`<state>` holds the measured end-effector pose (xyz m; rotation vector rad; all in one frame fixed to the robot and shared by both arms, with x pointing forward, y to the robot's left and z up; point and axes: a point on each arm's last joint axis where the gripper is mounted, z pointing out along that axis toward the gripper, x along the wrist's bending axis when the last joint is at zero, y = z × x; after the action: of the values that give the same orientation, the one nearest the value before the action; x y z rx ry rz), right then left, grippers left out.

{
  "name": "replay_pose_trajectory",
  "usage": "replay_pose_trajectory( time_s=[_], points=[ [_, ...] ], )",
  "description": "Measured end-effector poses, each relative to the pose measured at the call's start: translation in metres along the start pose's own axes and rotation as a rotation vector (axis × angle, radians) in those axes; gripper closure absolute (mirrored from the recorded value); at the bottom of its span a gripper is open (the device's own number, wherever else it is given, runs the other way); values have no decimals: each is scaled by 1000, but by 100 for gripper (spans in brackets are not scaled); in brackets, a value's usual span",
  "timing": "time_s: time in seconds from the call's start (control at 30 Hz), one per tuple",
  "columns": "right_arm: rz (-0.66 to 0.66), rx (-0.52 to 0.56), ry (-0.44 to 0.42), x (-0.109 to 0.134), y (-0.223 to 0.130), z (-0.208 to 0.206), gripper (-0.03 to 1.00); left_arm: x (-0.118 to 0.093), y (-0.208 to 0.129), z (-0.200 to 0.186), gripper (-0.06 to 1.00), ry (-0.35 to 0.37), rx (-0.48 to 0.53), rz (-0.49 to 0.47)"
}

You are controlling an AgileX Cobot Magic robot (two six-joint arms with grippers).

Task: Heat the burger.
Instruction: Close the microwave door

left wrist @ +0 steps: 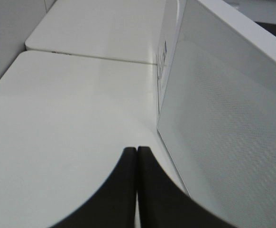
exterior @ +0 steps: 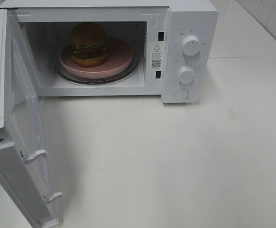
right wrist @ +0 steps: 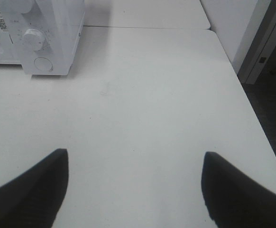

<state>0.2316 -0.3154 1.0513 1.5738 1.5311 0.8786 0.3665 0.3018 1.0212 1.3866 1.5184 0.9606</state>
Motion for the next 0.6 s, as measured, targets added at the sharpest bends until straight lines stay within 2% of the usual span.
replay_pose_trajectory(
  time_s=[0.23, 0.33, 0.47, 0.6],
  points=[
    [0, 0, 0, 0, 0, 0, 21, 5, -11, 12, 94, 34, -120, -9],
    [0, 0, 0, 0, 0, 0, 21, 6, -14, 20, 94, 35, -178, 53],
    [0, 0, 0, 0, 0, 0, 21, 4, -17, 28, 94, 12, -170, 94],
    [0, 0, 0, 0, 0, 0, 21, -1, -23, 41, 94, -48, -130, 111]
  ],
)
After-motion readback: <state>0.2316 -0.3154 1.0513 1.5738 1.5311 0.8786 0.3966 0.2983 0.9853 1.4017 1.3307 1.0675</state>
